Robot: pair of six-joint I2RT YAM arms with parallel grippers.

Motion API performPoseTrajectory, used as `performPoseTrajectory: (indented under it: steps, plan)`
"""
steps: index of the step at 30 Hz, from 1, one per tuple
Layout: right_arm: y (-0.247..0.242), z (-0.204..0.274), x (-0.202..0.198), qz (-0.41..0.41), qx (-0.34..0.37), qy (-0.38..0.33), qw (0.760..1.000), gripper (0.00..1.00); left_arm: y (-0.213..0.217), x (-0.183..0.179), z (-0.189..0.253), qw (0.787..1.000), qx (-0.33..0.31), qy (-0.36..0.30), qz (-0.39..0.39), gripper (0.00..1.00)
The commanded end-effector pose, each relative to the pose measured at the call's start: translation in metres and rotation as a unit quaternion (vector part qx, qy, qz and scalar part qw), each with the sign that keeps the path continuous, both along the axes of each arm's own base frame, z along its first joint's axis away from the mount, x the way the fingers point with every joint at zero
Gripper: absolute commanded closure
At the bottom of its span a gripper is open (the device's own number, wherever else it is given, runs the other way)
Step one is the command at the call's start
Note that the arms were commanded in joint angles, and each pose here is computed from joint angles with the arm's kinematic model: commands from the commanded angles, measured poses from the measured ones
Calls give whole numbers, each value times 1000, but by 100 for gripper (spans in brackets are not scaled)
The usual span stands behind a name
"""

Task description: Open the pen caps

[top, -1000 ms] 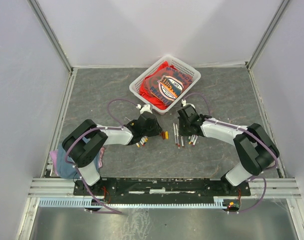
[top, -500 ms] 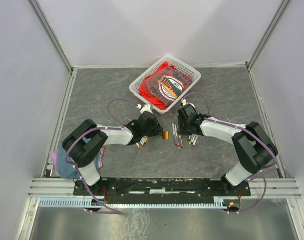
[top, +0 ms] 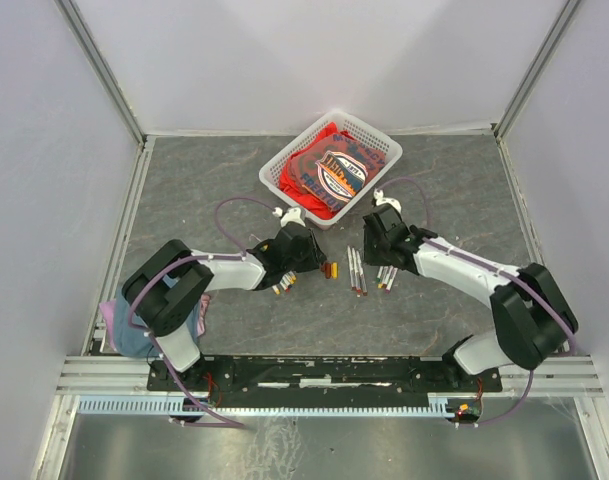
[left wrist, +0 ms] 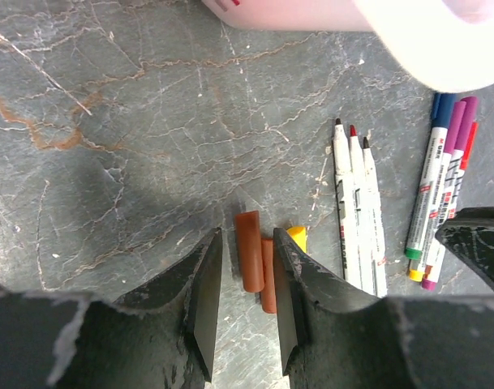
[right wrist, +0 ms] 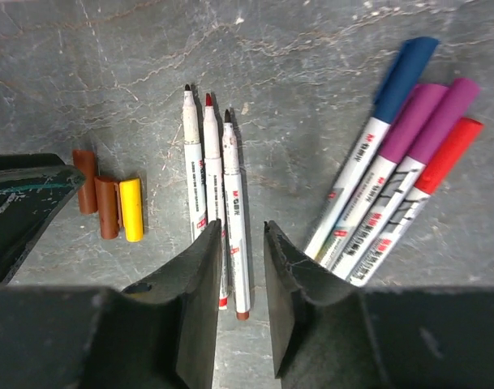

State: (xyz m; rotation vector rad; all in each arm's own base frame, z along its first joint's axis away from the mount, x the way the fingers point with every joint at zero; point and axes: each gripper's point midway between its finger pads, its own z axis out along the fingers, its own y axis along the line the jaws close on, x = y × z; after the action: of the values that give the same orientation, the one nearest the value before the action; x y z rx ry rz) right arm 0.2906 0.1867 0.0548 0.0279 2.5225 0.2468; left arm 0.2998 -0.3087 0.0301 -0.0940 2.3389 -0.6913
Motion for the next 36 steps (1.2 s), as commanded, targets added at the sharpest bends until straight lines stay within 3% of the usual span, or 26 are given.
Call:
performPoseTrajectory:
  steps: [1, 12, 36]
  plan:
    - [-21, 28, 6, -53, -14, -35, 998, 64, -6, 6, 32, 999, -29, -39, 1, 62]
    - [-80, 17, -9, -144, -41, -13, 989, 60, -5, 4, 47, 998, -43, -56, -1, 61]
    - [-87, -23, -12, -163, -39, 34, 985, 63, -7, -1, 57, 996, -58, -66, -11, 61]
